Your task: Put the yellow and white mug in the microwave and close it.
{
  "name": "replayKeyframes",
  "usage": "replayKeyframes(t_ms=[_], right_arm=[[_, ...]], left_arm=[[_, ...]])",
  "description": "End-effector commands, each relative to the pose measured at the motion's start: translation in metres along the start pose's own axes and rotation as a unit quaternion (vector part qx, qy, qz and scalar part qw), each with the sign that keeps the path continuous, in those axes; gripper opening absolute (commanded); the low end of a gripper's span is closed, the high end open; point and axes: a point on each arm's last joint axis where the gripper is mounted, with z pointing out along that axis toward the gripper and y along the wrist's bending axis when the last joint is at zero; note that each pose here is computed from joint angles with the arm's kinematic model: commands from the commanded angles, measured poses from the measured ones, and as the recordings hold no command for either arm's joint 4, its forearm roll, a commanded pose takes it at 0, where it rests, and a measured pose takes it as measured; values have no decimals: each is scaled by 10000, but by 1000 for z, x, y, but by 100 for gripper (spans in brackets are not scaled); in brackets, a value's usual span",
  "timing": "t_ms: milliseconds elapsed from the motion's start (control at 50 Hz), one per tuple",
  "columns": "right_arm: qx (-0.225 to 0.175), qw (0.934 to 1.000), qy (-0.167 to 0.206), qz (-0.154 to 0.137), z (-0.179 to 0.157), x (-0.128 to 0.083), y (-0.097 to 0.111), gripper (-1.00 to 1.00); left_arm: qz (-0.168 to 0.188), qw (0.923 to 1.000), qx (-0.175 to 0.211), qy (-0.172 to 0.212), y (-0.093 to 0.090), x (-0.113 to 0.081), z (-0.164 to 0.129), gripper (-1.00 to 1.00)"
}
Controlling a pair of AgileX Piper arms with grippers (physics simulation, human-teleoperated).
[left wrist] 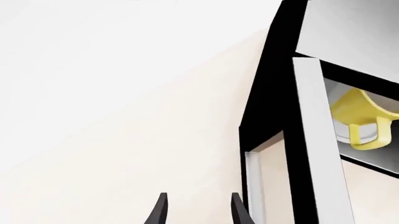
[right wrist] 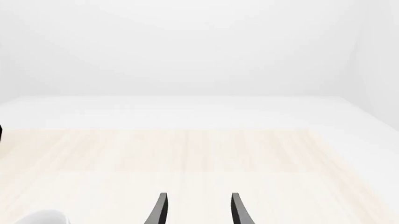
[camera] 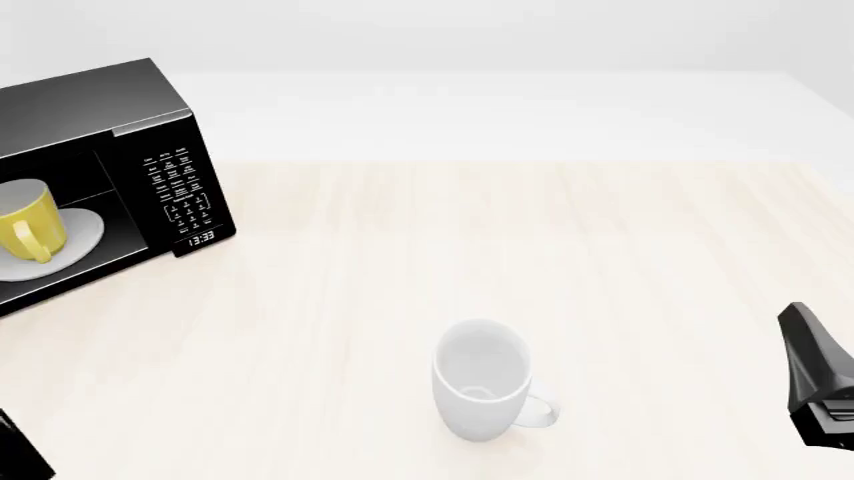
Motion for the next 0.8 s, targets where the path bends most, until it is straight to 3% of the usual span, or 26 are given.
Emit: replayKeyframes(t_ms=[20,800], right_arm=[[0,10000,0,0,0,0,0,100],[0,10000,0,0,0,0,0,100]], left_arm=[[209,9995,236,-47,-13,1,-2,100],[345,9978,556,-118,-32,-2,0,100]])
